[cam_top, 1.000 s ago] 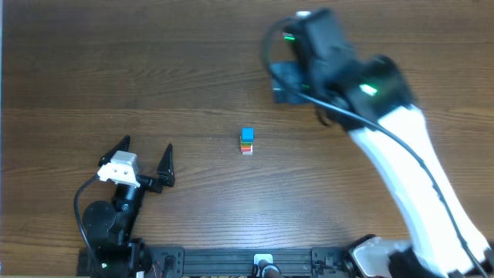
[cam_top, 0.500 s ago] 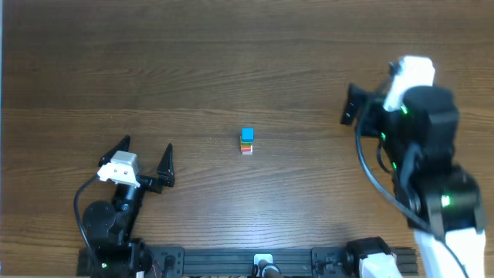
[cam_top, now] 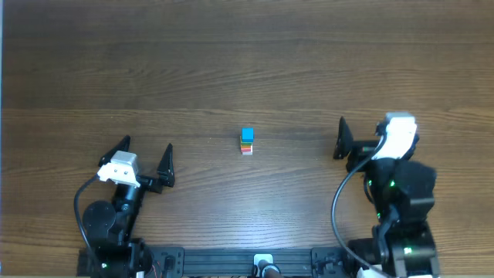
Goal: Stack Cubes
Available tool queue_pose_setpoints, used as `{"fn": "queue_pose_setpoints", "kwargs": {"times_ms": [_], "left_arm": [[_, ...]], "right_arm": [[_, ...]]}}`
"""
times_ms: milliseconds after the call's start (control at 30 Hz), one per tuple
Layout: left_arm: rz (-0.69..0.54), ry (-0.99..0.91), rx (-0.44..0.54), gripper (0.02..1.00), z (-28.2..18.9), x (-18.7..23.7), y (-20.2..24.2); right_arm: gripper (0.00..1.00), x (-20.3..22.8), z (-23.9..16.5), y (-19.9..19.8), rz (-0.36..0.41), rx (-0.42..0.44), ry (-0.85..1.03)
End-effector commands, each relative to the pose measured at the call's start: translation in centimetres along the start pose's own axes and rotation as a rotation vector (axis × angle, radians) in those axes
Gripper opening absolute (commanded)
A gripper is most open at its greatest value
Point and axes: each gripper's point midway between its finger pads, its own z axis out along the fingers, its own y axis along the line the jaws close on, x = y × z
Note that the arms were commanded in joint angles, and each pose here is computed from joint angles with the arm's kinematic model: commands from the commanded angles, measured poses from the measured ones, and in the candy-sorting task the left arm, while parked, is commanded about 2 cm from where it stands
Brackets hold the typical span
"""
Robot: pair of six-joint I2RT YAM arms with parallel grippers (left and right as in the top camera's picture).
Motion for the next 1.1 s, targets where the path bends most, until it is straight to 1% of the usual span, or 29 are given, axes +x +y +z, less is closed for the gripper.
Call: {"fn": "queue_pose_setpoints", "kwargs": {"times_ms": [33,233,367,433,567,833,1100], "left_arm": [[0.015,-0.002,0.007,0.998,0.0,0.1,-0.1],[0.015,-0.002,0.007,1.000,0.0,0.1,-0.1],[0.015,-0.002,0.007,1.000,0.0,0.1,-0.1],[0.015,-0.002,0.007,1.000,0.0,0.1,-0.1],[0.015,-0.002,0.007,1.000,0.0,0.1,-0.1],[0.015,-0.002,0.007,0.998,0.0,0.1,-0.1],[0.015,-0.002,0.007,0.998,0.0,0.1,-0.1]], "right_arm": [[0.993,0.9,-0.8,-0.2,-0.018,-0.005,-0.083],[0.991,1.6,-2.4,-1.6,-0.015,0.046,-0.193],[0.991,2.1,-2.9,-1.7,-0.024,0.050,-0.233],[0.991,2.6,-2.8,-1.7,-0.029,0.050,-0.233],[0.993,4.0,-2.1,-1.9,-0.067,0.056,-0.204],[0.991,5.3,-0.9,-1.4,-0.072,0.028,-0.222],[0.993,6.5,-0.3,-1.5,-0.071,0.027,-0.224]]}}
